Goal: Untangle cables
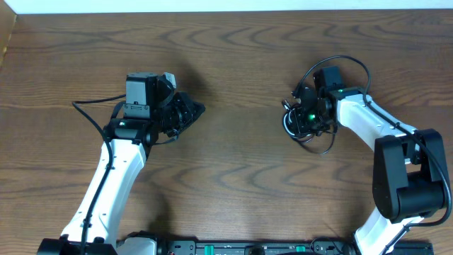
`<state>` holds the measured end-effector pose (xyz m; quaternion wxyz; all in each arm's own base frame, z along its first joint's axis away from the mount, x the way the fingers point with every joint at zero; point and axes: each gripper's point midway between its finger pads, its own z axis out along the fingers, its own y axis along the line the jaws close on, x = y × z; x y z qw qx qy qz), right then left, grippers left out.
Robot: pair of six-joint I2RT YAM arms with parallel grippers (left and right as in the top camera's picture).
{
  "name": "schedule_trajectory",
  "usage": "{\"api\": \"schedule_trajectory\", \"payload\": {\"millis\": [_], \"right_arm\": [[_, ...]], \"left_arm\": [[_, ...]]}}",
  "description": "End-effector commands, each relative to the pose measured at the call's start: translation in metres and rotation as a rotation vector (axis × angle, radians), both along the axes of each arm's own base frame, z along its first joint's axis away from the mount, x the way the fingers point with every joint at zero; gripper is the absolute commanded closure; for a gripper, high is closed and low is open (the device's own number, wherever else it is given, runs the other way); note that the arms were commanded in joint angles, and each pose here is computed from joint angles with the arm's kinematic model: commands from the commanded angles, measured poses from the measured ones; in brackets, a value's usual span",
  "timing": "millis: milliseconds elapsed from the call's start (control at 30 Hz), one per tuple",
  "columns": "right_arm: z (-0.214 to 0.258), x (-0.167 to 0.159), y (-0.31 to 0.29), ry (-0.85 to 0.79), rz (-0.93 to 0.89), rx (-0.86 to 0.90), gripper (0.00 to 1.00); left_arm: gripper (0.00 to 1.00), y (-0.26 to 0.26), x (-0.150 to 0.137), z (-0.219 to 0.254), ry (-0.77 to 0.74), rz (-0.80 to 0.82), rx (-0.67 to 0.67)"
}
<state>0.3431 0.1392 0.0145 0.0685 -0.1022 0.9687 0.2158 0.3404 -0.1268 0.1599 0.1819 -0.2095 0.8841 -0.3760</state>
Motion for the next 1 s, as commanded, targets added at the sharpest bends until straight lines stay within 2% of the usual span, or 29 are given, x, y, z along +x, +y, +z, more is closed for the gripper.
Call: {"api": "schedule_trajectory", "payload": {"millis": [0,133,233,500,600,633,700,767,833,967], "right_arm": [[0.031,0.007,0.031,0.004,-0.046,0.144,0.99],[0.022,0.008,0.025,-0.009,-0.082,0.033,0.90],[0.018,0.009,0.023,-0.031,-0.077,-0.032,0.77],[0.036,0.021,0.020,-0.076,-0.094,-0.038,0.72],[0.068,0.032,0.018,-0.133,-0.118,-0.016,0.66],[0.096,0.041,0.013,-0.186,-0.148,0.005,0.55],[0.126,0.049,0.002,-0.244,-0.195,0.025,0.30],[0.148,0.054,-0.014,-0.289,-0.253,0.035,0.26],[0.160,0.055,-0.037,-0.308,-0.341,0.015,0.26],[0.161,0.051,-0.081,-0.287,-0.468,-0.055,0.26]], "left_arm": [[0.92,0.003,0.005,0.002,-0.015,0.003,0.018],[0.92,0.003,0.004,0.001,-0.014,0.003,0.017],[0.92,0.003,0.003,0.000,-0.006,0.003,0.018],[0.91,-0.001,-0.003,-0.004,0.024,-0.011,0.022],[0.83,-0.009,-0.005,-0.003,0.010,-0.040,0.026],[0.77,-0.017,-0.005,-0.001,-0.019,-0.073,0.031],[0.70,-0.025,-0.003,0.001,-0.044,-0.092,0.037],[0.66,-0.034,-0.001,0.002,-0.070,-0.106,0.050],[0.63,-0.043,0.001,0.001,-0.092,-0.125,0.062],[0.60,-0.073,0.006,-0.009,-0.116,-0.178,0.059]]}}
